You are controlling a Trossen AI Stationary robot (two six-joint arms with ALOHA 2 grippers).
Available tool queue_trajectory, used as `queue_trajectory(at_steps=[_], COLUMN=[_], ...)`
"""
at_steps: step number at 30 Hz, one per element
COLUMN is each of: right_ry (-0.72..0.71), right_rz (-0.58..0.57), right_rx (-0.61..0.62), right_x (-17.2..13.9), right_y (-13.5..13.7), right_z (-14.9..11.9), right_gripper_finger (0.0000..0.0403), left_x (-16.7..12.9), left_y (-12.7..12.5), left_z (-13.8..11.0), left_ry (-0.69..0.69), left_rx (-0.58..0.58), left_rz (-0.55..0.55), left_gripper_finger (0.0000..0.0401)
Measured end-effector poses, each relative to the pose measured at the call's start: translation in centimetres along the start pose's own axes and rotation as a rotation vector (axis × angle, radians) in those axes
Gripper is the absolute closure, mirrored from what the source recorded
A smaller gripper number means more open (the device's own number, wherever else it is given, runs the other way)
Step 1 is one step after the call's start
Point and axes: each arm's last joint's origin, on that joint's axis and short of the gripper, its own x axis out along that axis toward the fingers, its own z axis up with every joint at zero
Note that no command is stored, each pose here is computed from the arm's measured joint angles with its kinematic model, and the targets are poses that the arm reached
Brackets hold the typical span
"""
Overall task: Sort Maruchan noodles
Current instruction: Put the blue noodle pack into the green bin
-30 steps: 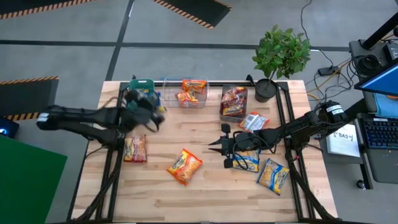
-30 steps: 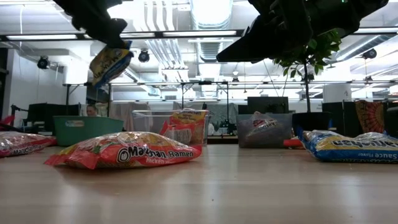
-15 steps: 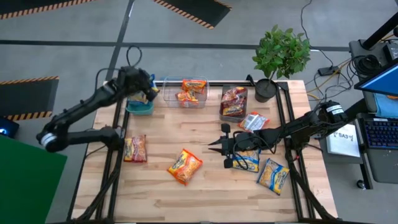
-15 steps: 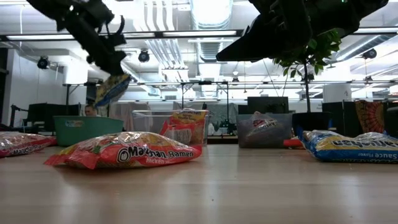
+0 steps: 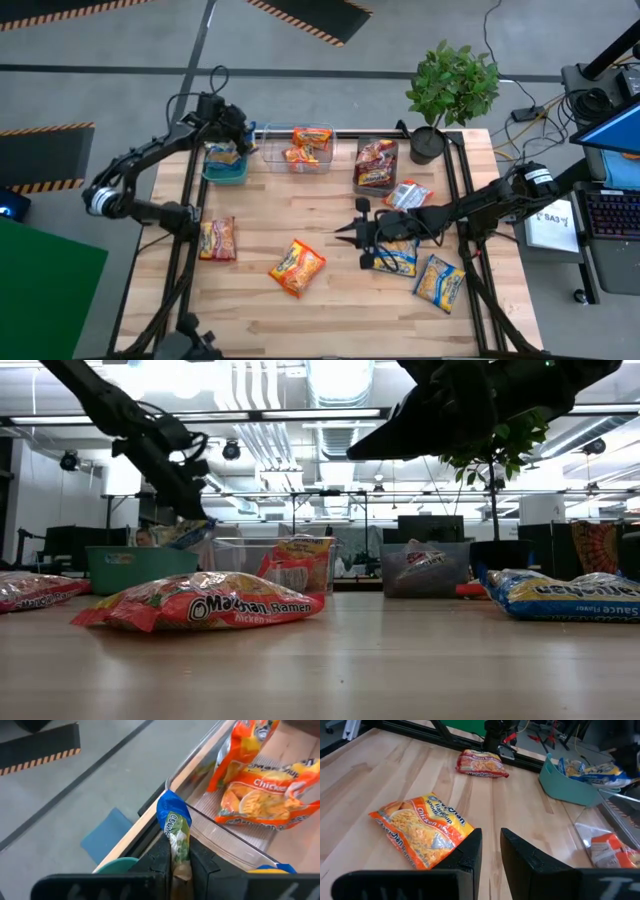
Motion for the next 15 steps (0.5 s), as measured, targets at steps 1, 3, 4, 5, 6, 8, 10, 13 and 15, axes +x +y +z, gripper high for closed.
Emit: queue_trajectory(at_steps=[1, 3, 4, 5, 6, 8, 10, 13, 15], right_ry=[0.000, 0.002, 0.003, 0.004, 0.004, 0.005, 0.007, 0.006, 0.006], right_rz=[-0.001, -0.001, -0.001, -0.001, -0.001, 0.000, 0.000, 0.000, 0.000], right_rx=[0.000, 0.000, 0.001, 0.001, 0.001, 0.001, 0.001, 0.002, 0.001], right_x=[0.0, 0.0, 0.0, 0.0, 0.0, 0.0, 0.0, 0.0, 0.0], right_y=[0.0, 0.0, 0.0, 0.0, 0.0, 0.0, 0.0, 0.0, 0.0], right_z=[0.0, -0.1, -0.1, -0.1, -0.1, -0.2, -0.2, -0.2, -0.2], right_gripper_finger=[0.0344, 0.0344, 0.0344, 0.0344, 0.0344, 0.0344, 0.0344, 0.0344, 0.0344], left_x=[0.3, 0.8, 1.0, 1.1, 1.2, 1.1, 0.9, 0.1, -0.6], left_y=[0.1, 0.2, 0.2, 0.2, 0.2, 0.2, 0.3, 0.3, 0.2], left_z=[0.0, -0.2, -0.2, -0.2, -0.2, -0.2, -0.1, 0.2, 0.4], left_ry=[0.002, 0.009, 0.011, 0.011, 0.010, 0.012, 0.016, 0.004, -0.016], left_rx=[-0.002, -0.005, -0.005, -0.006, -0.006, -0.007, -0.005, -0.005, -0.018], left_rz=[0.001, -0.001, -0.001, -0.001, 0.000, 0.010, 0.041, 0.082, 0.094], left_gripper_finger=[0.0380, 0.0369, 0.0363, 0.0357, 0.0351, 0.0339, 0.0328, 0.0315, 0.0309])
